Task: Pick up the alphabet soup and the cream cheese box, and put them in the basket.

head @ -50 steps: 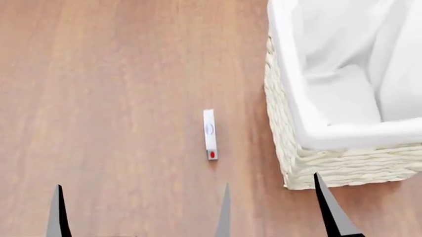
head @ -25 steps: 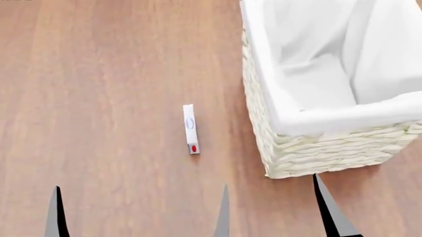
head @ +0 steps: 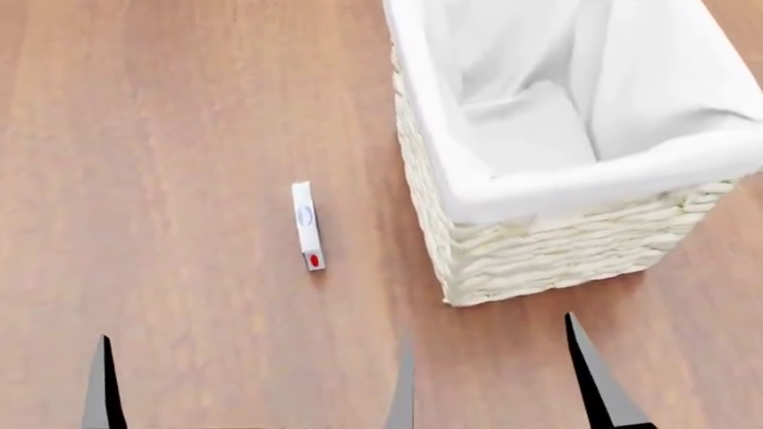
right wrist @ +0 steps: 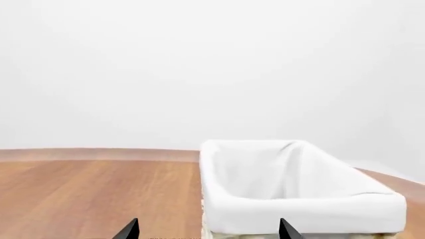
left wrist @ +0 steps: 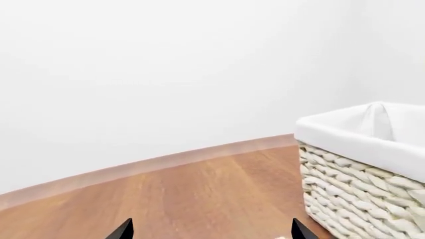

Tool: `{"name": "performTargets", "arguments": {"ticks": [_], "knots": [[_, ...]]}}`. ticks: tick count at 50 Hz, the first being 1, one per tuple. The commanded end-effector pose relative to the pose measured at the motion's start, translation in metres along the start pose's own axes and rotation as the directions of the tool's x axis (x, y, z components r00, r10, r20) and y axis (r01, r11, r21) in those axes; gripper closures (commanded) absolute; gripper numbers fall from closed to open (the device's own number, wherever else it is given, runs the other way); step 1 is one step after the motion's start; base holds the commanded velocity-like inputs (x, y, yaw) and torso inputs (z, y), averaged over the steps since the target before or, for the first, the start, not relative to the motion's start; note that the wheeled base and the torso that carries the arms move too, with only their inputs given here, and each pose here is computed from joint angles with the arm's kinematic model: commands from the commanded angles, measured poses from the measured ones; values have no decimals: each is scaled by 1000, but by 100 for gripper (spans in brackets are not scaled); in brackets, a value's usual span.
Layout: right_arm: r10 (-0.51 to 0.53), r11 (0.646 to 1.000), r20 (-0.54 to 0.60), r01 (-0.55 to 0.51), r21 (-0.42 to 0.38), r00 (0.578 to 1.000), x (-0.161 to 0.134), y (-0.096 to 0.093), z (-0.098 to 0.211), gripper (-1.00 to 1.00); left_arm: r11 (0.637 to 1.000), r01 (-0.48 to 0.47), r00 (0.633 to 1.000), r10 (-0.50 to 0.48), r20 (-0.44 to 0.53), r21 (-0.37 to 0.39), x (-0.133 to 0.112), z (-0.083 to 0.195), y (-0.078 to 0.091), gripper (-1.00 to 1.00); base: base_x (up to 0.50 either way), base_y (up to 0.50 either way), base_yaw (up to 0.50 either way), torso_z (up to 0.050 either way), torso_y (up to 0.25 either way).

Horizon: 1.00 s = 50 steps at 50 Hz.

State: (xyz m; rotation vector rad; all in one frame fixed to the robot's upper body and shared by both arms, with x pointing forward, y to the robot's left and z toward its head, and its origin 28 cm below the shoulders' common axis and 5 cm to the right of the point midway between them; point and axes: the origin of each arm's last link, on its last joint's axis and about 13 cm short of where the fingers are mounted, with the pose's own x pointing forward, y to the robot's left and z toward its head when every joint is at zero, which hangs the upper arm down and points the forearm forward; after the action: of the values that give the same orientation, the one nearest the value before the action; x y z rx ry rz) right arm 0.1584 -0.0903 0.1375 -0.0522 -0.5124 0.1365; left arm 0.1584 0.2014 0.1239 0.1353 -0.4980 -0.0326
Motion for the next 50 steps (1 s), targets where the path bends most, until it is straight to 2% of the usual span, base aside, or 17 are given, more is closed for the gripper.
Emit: {"name": "performTargets", "arguments": {"ticks": [1, 50], "knots": [[0, 1000, 1, 0, -2, 1000, 0, 0, 0, -100, 1000, 1, 1000, -1, 1, 2, 0, 0, 0, -100, 0, 0, -219, 0, 0], [1, 1000, 4, -1, -5, 1000, 0, 1, 1, -100, 1000, -2, 1000, 2, -1, 0, -1, -2, 0, -100, 0, 0, -237, 0, 0]]}}
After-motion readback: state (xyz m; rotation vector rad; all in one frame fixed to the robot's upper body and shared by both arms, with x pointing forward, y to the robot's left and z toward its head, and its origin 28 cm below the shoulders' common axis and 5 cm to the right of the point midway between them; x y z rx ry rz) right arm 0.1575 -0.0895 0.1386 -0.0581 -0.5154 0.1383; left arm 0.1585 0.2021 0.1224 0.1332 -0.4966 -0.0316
